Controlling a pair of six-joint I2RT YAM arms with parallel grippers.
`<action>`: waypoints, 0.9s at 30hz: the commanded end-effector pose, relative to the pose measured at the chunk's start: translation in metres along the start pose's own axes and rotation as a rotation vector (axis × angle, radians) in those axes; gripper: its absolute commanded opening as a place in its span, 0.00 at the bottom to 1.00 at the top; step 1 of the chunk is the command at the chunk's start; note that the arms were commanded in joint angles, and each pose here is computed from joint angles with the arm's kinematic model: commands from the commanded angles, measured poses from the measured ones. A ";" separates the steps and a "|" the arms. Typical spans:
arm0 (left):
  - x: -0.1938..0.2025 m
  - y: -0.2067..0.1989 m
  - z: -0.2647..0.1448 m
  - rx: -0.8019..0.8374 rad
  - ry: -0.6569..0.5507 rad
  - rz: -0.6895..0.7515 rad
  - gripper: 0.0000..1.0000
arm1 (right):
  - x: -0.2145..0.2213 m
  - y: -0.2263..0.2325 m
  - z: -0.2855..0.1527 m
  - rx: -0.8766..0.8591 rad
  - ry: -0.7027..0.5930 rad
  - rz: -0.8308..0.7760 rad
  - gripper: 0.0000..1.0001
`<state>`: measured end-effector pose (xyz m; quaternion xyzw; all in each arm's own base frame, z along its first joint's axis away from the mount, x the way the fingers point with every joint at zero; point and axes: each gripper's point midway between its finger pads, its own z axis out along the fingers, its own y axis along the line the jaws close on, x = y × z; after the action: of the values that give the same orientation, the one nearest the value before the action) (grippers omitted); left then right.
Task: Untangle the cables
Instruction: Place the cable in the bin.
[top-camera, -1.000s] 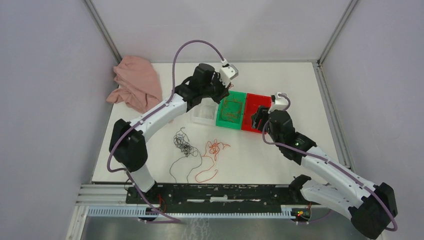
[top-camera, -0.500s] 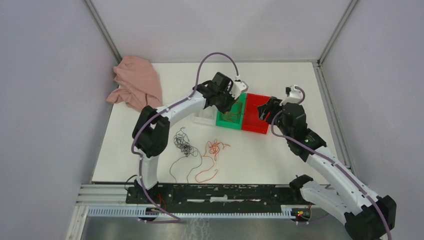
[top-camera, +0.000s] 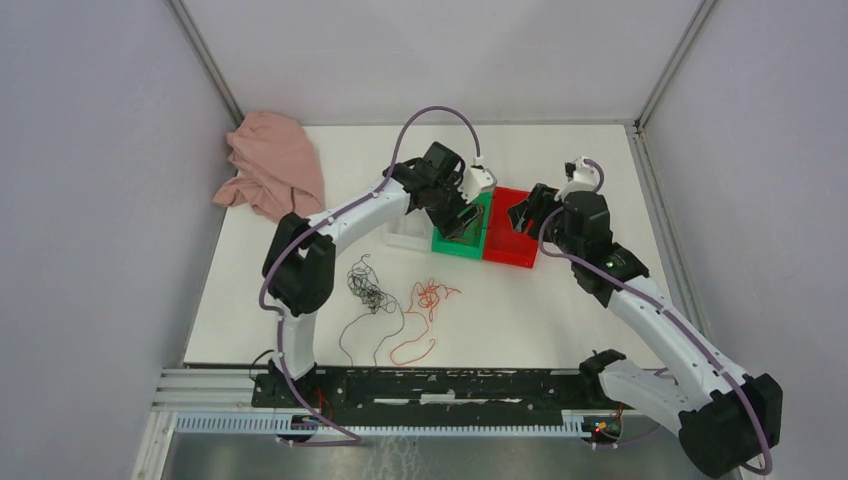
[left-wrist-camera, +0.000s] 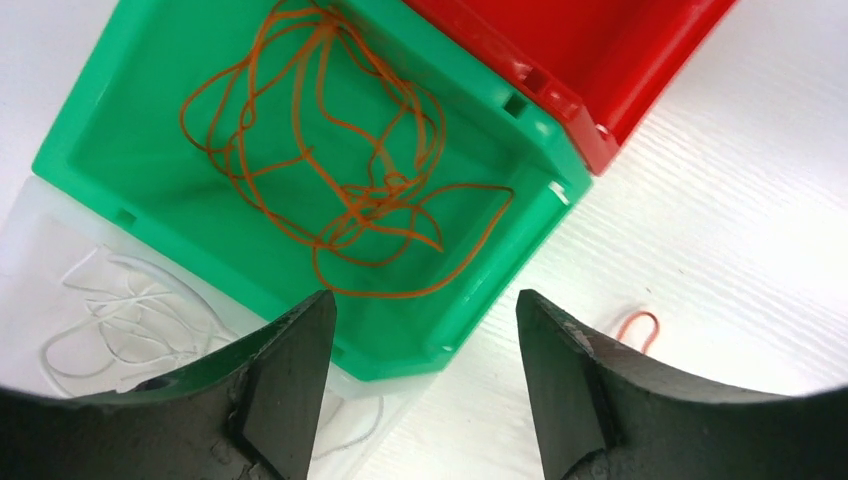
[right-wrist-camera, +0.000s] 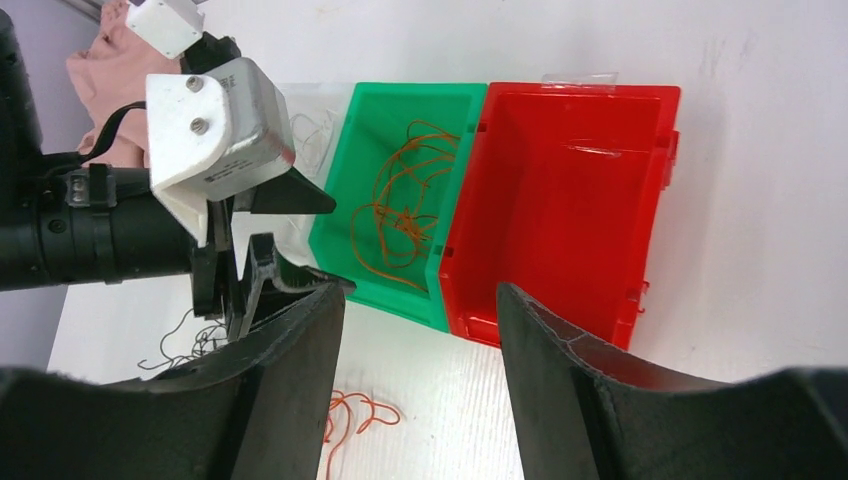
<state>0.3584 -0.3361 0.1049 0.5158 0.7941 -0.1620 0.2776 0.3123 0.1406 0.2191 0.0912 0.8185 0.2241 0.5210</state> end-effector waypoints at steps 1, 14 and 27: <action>-0.044 -0.008 -0.052 0.031 -0.126 0.094 0.74 | -0.024 0.031 0.008 -0.104 -0.021 0.016 0.64; -0.049 0.047 -0.168 -0.091 -0.270 -0.003 0.92 | 0.043 0.073 0.066 -0.260 0.236 0.009 0.54; 0.031 0.055 -0.268 -0.297 -0.328 -0.090 0.99 | 0.179 0.114 -0.002 -0.407 0.476 -0.325 0.65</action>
<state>0.3370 -0.1517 0.3119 0.3843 0.7806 -0.1409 0.4724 0.2425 0.3063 0.1421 -0.1614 0.8596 0.3356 0.3498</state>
